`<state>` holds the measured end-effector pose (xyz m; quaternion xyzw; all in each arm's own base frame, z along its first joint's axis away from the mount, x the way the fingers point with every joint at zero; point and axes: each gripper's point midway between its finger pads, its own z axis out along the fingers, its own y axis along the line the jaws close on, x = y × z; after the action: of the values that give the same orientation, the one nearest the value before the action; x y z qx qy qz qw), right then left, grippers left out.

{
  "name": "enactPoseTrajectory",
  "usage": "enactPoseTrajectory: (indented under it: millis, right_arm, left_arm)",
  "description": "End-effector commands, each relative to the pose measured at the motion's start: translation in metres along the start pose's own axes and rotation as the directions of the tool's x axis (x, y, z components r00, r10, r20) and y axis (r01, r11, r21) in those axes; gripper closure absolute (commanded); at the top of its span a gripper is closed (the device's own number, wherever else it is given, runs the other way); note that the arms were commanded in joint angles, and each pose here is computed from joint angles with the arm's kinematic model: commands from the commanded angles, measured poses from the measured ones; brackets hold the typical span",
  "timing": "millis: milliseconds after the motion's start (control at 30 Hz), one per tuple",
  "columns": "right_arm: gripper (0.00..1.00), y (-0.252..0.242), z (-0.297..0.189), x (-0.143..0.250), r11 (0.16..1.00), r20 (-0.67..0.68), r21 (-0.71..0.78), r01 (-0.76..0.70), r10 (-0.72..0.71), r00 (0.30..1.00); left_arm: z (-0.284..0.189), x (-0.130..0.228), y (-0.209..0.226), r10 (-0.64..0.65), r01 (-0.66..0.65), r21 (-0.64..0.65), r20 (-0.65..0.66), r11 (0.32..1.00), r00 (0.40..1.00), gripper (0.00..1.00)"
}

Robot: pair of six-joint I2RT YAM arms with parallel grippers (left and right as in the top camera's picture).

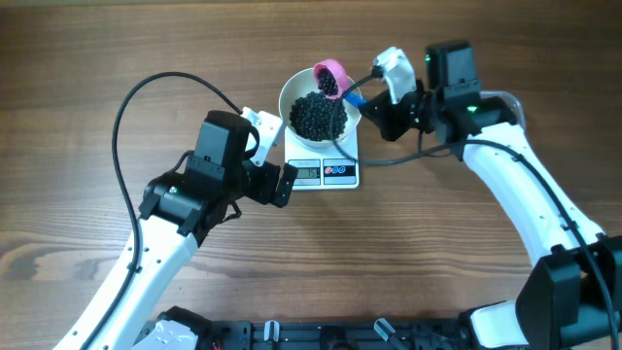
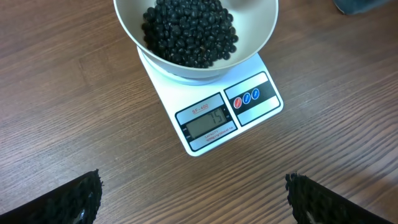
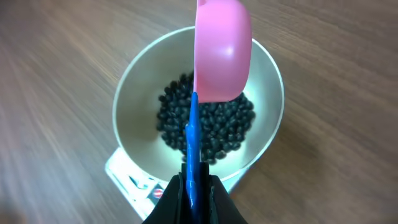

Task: Scoop item into bowl and weigh 150g on scale
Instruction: 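Tip the scoop to pour beans into the bowl, right gripper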

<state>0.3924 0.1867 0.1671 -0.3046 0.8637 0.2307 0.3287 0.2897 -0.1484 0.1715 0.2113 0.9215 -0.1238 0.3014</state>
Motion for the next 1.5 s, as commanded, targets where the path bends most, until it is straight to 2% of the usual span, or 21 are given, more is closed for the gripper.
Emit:
enactPoseTrajectory:
  millis: [0, 200, 567, 667, 800, 1067, 1200, 1300, 1333, 1467]
  right_arm:
    - [0.96, -0.007, 0.010, 0.005, 0.982, -0.061, 0.100, 0.162, -0.156, 0.986]
    - [0.96, -0.004, 0.012, 0.005, 0.964, -0.093, 0.146, 0.223, -0.210, 0.973]
    - [0.96, 0.009, -0.027, -0.025, 0.940, -0.006, 0.213, 0.265, -0.270, 0.963]
    - [0.96, 0.010, -0.026, -0.017, 0.915, -0.064, 0.215, 0.340, -0.335, 0.940]
    - [0.96, -0.001, -0.027, -0.010, 0.869, -0.152, 0.297, 0.394, -0.365, 0.919]
    - [0.96, 0.020, -0.019, -0.019, 0.846, -0.141, 0.293, 0.446, -0.423, 0.895]
    - [0.96, 0.021, -0.018, -0.019, 0.882, -0.110, 0.295, 0.367, -0.350, 0.930]
    - [0.96, 0.034, -0.014, -0.021, 0.946, -0.040, 0.237, 0.222, -0.219, 0.975]
    - [0.96, 0.036, -0.014, -0.023, 0.967, -0.001, 0.234, 0.104, -0.106, 0.994]
    - [0.96, 0.025, -0.026, -0.042, 0.965, 0.114, 0.255, -0.064, 0.035, 0.993]
  left_arm:
    - [0.000, 0.000, 0.002, -0.009, 0.009, -0.005, 0.001, 1.000, 1.000, 0.00]
    - [0.000, 0.000, 0.002, -0.009, 0.009, -0.005, 0.001, 1.000, 1.000, 0.00]
    - [0.000, 0.000, 0.002, -0.009, 0.009, -0.005, 0.001, 1.000, 1.000, 0.00]
    - [0.000, 0.000, 0.002, -0.009, 0.009, -0.005, 0.001, 1.000, 1.000, 0.00]
    - [0.000, 0.000, 0.002, -0.009, 0.009, -0.005, 0.001, 1.000, 1.000, 0.00]
    - [0.000, 0.000, 0.002, -0.009, 0.009, -0.005, 0.001, 1.000, 1.000, 0.00]
    - [0.000, 0.000, 0.002, -0.009, 0.009, -0.005, 0.001, 1.000, 1.000, 0.00]
    - [0.000, 0.000, 0.002, -0.009, 0.009, -0.005, 0.001, 1.000, 1.000, 0.00]
    - [0.000, 0.000, 0.002, -0.009, 0.009, -0.005, 0.001, 1.000, 1.000, 0.00]
    - [0.000, 0.000, 0.002, -0.009, 0.009, -0.005, 0.001, 1.000, 1.000, 0.00]
